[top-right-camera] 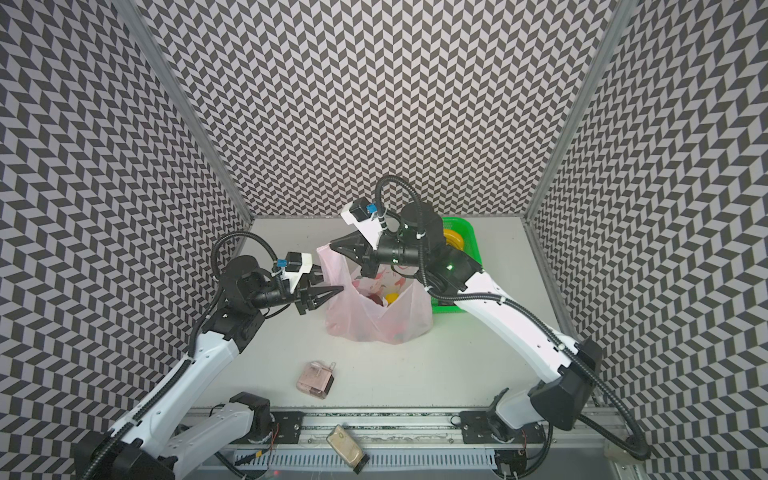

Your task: Place the fake fruits into the plastic bag and tie a complex knot

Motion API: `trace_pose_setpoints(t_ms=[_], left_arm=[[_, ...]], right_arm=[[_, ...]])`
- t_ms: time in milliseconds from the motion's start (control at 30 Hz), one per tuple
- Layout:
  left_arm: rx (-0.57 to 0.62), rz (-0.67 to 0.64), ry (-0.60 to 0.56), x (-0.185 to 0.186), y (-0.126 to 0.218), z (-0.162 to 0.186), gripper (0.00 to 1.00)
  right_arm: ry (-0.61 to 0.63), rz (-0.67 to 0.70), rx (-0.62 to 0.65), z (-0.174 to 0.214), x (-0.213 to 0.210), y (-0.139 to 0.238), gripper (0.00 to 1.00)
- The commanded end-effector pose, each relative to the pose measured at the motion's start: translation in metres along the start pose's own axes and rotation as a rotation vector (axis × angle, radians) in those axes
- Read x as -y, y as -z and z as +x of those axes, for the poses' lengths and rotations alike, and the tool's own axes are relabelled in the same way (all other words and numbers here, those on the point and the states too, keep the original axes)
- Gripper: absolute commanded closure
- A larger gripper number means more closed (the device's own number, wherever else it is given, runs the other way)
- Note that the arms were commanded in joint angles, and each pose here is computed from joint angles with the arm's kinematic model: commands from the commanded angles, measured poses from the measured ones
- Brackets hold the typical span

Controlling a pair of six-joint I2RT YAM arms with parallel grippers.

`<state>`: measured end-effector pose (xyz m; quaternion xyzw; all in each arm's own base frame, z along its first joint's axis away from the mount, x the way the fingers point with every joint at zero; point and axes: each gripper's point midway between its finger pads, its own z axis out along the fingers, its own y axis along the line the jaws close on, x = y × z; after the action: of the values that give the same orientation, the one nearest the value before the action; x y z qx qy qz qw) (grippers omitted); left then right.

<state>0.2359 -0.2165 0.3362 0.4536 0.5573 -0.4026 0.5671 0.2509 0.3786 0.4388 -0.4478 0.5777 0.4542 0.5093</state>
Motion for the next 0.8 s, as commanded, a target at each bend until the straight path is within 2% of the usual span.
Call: trace_pose_setpoints(t_ms=[0,100,333,433,567,767], left_arm=[[0.069,-0.020,-0.038,0.002,0.008,-0.045,0.35],[0.100,-0.057,-0.017,-0.005,0.009,-0.061,0.27],[0.108,-0.111,0.019,-0.020,-0.006,-0.066,0.27],[0.098,-0.135,0.024,-0.021,-0.017,-0.060,0.35],[0.082,-0.174,0.026,-0.021,-0.024,-0.051,0.59],[0.064,-0.176,0.044,-0.019,-0.024,-0.035,0.81]], right_arm=[[0.065,0.003,0.094,-0.032,-0.002,0.005,1.00],[0.060,-0.003,0.095,-0.031,-0.003,0.005,1.00],[0.047,-0.003,0.105,-0.031,-0.002,0.003,1.00],[0.040,0.006,0.109,-0.032,0.000,0.003,1.00],[0.036,0.027,0.118,-0.034,0.003,0.005,1.00],[0.029,0.063,0.117,-0.036,0.009,0.006,1.00]])
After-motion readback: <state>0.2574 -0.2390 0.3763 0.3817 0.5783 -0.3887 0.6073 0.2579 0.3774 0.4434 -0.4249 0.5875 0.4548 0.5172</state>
